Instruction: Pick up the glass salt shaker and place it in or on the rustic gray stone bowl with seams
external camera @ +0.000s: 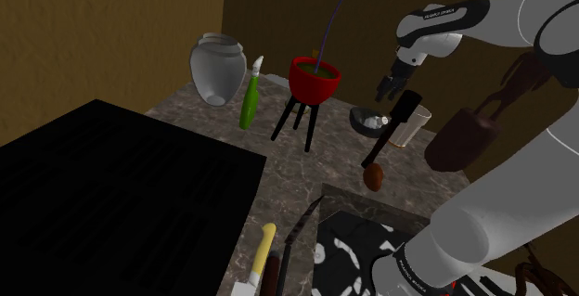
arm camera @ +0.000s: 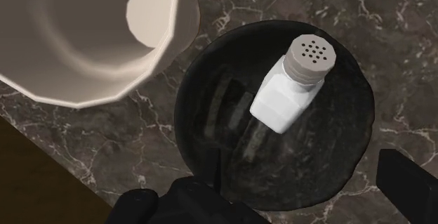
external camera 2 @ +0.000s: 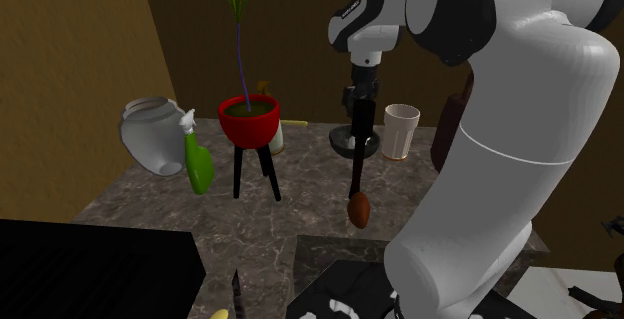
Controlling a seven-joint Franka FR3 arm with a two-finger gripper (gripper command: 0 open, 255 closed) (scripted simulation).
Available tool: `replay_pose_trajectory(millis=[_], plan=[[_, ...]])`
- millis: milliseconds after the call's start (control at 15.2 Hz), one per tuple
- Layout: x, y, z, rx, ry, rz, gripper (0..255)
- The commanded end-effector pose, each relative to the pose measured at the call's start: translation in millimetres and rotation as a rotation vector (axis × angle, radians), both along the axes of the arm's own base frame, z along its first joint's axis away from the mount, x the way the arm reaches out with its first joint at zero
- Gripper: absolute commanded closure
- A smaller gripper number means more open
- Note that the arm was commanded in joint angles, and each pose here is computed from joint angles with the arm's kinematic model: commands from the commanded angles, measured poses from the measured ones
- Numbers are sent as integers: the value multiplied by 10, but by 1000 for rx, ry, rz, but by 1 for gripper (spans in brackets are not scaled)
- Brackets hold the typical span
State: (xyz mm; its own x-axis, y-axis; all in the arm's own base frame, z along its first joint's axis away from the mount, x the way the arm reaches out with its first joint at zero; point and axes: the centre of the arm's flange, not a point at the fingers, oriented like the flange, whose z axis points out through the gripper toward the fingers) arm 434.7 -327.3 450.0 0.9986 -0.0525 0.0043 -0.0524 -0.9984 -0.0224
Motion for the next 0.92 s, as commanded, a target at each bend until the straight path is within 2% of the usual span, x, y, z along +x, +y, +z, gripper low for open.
replay_pose_trajectory(millis=[0, 66, 330, 858], plan=[[0, 0, 0, 0, 0, 0, 0], [0, 0, 0, 0, 0, 0, 0], [-3, -11, 500, 0, 0, 0, 0], [-3, -11, 500, 0, 0, 0, 0]])
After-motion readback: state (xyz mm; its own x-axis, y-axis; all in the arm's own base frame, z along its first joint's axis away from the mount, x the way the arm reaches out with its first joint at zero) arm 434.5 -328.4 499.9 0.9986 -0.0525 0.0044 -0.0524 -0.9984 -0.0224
